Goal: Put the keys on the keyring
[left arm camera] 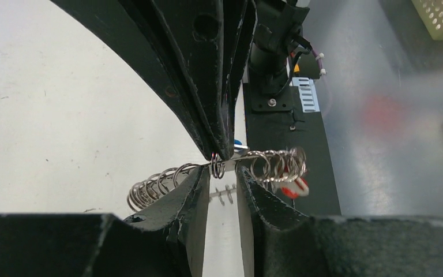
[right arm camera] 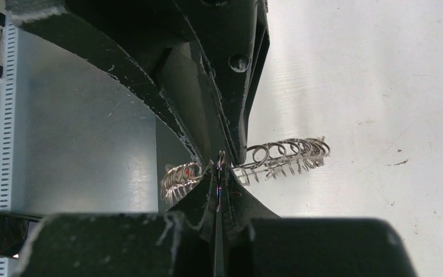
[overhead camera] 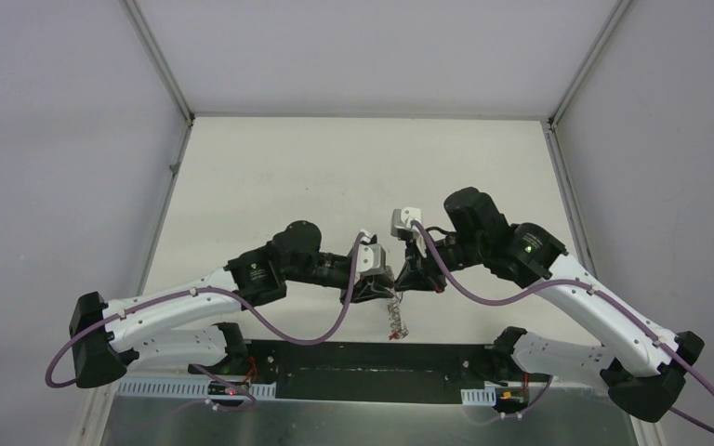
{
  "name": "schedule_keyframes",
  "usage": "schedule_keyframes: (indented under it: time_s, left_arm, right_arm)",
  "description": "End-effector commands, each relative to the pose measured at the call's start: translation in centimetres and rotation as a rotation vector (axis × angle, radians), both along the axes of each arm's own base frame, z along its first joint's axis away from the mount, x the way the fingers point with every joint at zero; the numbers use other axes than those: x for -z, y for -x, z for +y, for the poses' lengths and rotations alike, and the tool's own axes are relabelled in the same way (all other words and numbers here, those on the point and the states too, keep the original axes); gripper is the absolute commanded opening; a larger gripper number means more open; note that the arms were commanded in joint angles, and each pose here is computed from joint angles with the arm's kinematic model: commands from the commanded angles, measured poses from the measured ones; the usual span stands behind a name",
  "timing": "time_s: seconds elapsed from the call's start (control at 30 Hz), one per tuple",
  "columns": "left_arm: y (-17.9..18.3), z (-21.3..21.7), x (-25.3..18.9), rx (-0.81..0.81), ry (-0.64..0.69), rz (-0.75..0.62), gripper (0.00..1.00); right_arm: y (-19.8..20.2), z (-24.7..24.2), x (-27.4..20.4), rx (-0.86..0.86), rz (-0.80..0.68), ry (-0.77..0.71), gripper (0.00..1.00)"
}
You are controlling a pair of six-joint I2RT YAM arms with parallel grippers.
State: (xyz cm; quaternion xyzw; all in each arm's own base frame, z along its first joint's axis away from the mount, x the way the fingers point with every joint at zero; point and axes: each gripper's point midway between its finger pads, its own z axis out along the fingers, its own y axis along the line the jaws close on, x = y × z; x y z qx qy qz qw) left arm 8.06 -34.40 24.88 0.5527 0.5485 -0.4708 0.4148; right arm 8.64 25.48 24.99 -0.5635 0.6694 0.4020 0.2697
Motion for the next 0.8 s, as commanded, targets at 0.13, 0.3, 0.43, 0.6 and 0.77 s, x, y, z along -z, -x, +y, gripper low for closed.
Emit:
schedule_keyframes:
  time_s: [0.13,0.3,0.43,0.6,0.77]
  left_arm:
    - [0.5,-0.7,-3.8,0.021,0.109,-0.015,0.17]
    - [0.7,-0.8,-3.2,0.036,0.096,-0.006,0.0]
    - [0.5,-0.8,-2.8,0.024,0.09,-0.006,0.0]
    - [0.4,-0.3,-2.9,0.004,0.111,-0.025,0.0]
    - [0.4,0.3,-3.6,-0.009,0.171,-0.054,0.0]
  right_arm:
    - [-0.4,0.7,-2.1,-0.007,-0.048,-0.075,0.0]
    - [-0.6,0.7,-2.2,0.005,-0.056,-0.074,0.0]
    - [-1.1,0.6,-2.2,0.033,-0.083,-0.082,0.17]
    - [-1.3,0.7,-2.8,0.048,-0.148,-0.163,0.53]
    - [-1.0,0.3,-4.2,0.056,-0.236,-0.282,0.56]
